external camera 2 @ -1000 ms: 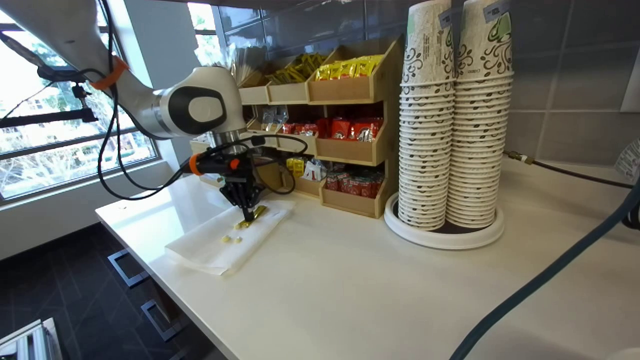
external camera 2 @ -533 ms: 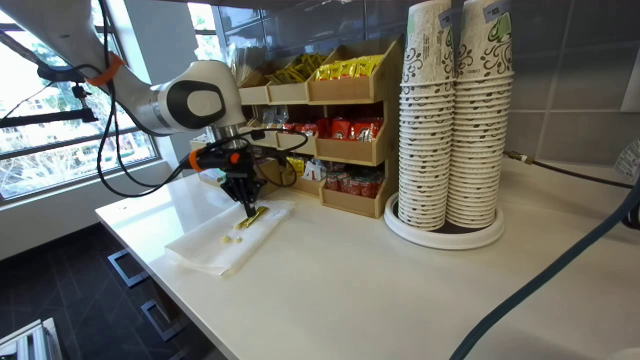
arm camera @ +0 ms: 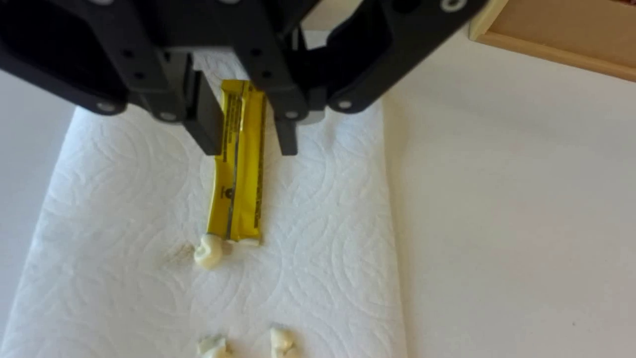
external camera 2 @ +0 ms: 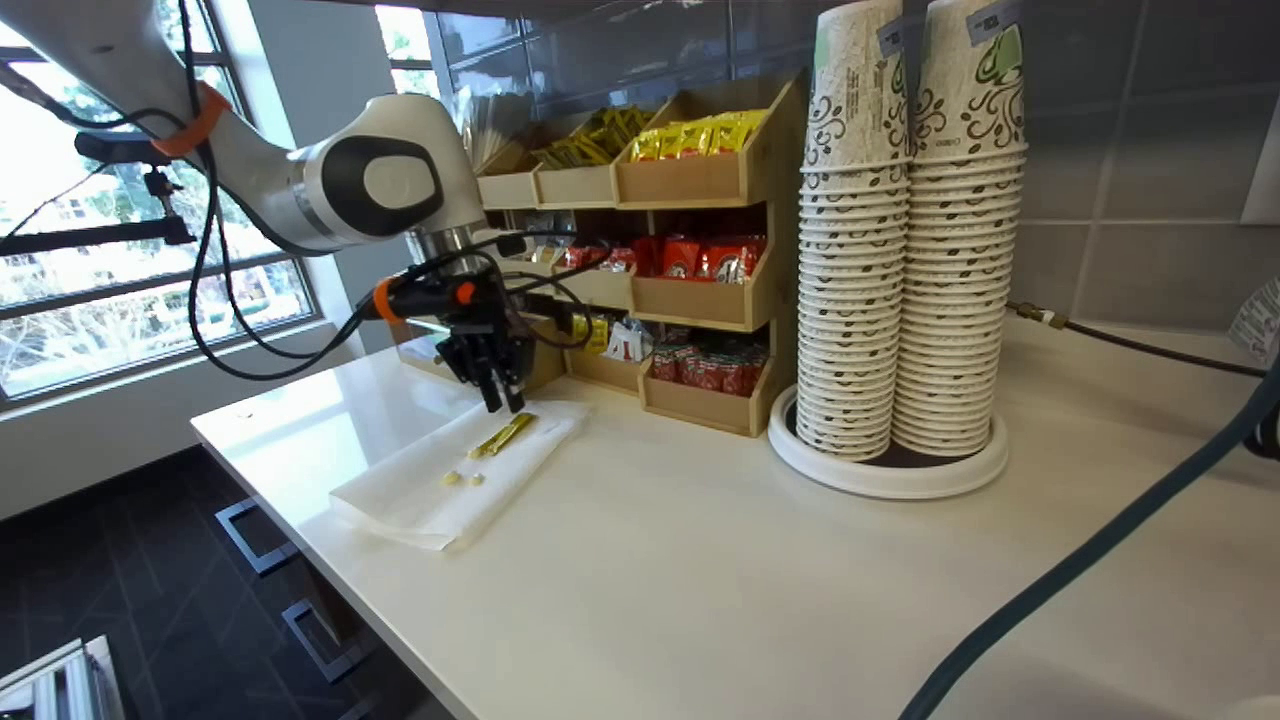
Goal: Turn the yellow sachet upside down, then press the top of it
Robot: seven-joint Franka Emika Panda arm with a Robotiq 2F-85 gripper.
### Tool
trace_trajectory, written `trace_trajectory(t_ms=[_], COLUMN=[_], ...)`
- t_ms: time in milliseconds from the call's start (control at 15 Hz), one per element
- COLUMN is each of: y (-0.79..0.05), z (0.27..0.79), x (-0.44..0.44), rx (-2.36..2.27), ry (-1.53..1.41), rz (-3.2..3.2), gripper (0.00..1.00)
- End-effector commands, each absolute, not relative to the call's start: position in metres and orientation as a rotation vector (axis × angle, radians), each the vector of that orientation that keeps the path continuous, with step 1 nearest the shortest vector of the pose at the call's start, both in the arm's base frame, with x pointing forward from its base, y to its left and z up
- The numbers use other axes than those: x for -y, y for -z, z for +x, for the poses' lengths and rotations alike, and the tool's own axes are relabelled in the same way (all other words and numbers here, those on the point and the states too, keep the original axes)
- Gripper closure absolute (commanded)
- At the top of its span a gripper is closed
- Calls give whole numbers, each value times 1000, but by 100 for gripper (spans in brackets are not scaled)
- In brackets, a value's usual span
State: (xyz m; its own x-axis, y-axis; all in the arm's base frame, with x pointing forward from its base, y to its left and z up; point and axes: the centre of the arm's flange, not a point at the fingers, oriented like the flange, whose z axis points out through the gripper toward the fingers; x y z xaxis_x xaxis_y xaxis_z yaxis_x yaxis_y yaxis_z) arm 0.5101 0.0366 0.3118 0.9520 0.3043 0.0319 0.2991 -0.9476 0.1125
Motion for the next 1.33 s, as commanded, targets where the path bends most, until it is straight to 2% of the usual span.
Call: trace_trajectory(t_ms=[0,133,333,1000,1067,1267], y=[-335,-345,-362,-403,-394,-399], z=[500,496,485,440,463,453], x=[-38,-37,-36,-37,-35,-34], rx=[-444,-433,-404,-309,-343,-335], ry=[-90,-91,-84,-114,-107,-116], rz=[3015,3028,3054,3068,3062,3061], gripper=[32,18,1,0,0,0])
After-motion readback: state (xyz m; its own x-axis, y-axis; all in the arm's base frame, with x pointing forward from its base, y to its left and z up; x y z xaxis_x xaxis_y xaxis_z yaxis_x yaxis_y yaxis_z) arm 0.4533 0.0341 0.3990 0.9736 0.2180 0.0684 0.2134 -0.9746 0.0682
